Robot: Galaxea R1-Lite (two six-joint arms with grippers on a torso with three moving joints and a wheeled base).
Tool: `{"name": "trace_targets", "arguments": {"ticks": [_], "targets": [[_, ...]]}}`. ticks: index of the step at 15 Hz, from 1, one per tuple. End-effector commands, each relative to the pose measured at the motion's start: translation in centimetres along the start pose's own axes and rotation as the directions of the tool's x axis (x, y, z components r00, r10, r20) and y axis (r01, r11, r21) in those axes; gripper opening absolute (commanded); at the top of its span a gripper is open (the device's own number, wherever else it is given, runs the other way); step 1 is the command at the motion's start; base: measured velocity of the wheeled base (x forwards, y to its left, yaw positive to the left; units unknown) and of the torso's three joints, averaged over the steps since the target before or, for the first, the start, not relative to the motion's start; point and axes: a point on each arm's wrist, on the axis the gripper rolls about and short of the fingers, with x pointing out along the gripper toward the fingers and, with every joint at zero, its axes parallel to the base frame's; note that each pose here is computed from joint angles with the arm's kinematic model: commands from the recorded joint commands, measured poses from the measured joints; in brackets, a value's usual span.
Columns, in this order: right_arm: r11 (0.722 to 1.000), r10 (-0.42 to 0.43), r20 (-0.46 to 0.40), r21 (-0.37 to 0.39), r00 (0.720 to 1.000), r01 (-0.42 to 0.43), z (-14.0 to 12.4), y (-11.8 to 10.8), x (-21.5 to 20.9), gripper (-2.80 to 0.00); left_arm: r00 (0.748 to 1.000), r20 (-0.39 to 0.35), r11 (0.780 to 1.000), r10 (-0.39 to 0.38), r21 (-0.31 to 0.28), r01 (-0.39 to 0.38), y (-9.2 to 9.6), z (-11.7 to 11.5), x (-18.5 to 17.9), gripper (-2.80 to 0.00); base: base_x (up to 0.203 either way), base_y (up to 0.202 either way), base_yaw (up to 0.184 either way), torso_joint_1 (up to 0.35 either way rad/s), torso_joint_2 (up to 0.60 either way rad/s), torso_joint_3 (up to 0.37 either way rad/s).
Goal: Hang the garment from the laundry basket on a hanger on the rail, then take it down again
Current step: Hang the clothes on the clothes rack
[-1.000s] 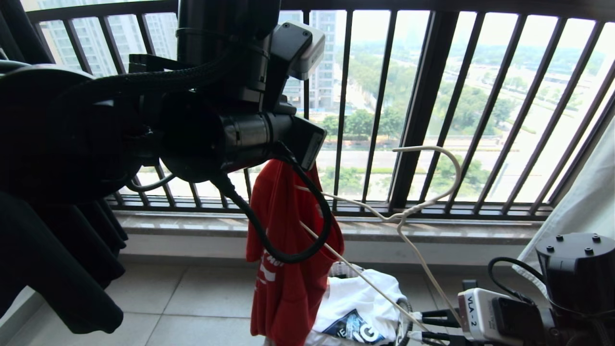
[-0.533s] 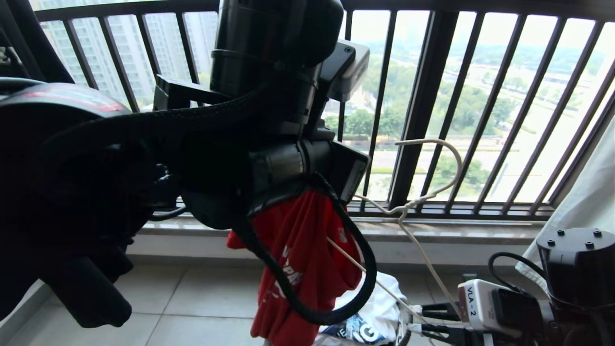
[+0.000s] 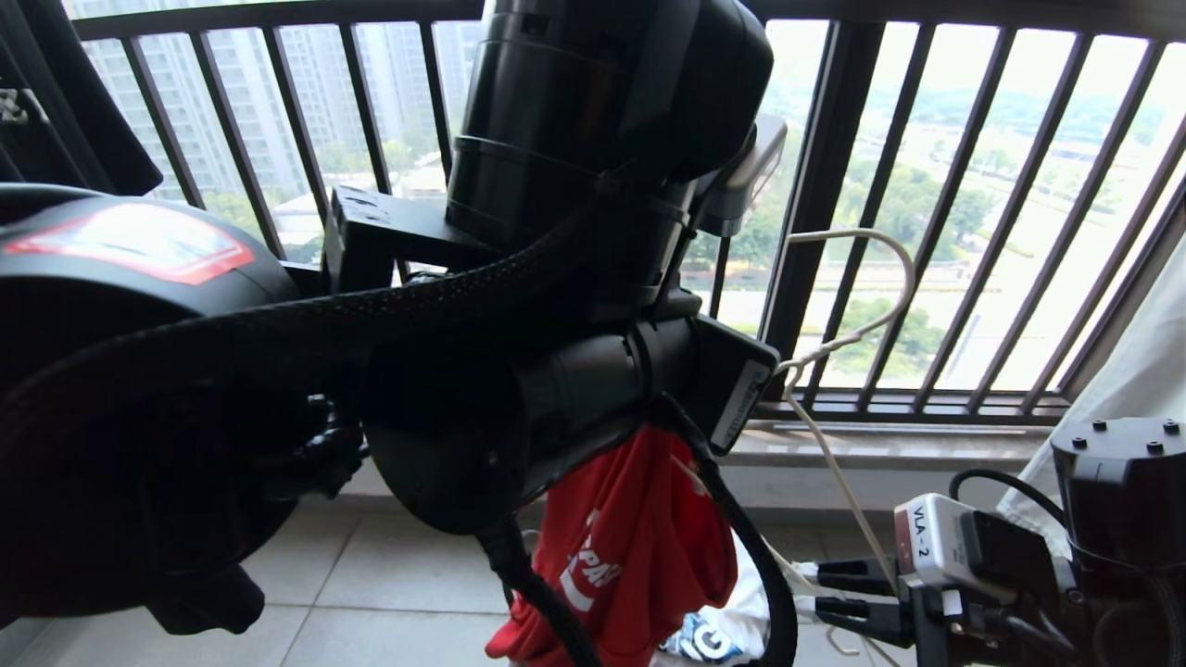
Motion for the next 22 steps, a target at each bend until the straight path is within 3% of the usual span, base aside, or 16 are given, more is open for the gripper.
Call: {"name": "trace_targets", "arguments": {"ticks": [1,4,8,13,22], "targets": [[1.0,0.021,0.026,0.012,0.999,-0.022,0.2,0.0,0.0,-2.8,1.0,0.004,1.0,-0.013,0.001,0.013,-0.2,0.0,-0.3,-2.8,0.0,0.0,0.0,0.0,0.0,0.0],[0.997,0.053,0.078,0.048,0.996,-0.057,0.7,0.0,-0.4,-2.8,0.994,0.026,0.994,-0.108,-0.003,0.108,-0.3,0.5,-1.1,-2.8,0.0,0.0,0.0,0.0,0.0,0.0],[0.986,0.131,0.151,0.081,0.98,-0.144,1.2,0.1,-0.7,-2.8,0.969,0.027,0.969,-0.247,0.002,0.247,-0.2,1.0,-1.9,-2.8,0.0,0.0,0.0,0.0,0.0,0.0],[0.974,0.194,0.159,0.088,0.968,-0.209,1.3,0.7,0.0,-2.8,0.955,0.048,0.957,-0.291,0.002,0.291,-1.0,1.7,-2.6,-2.8,0.0,0.0,0.0,0.0,0.0,0.0],[0.973,0.198,0.162,0.087,0.967,-0.214,1.4,0.9,0.1,-2.8,0.95,0.027,0.951,-0.31,0.013,0.31,-1.5,1.0,-3.2,-2.8,0.0,0.0,0.0,0.0,0.0,0.0]]}}
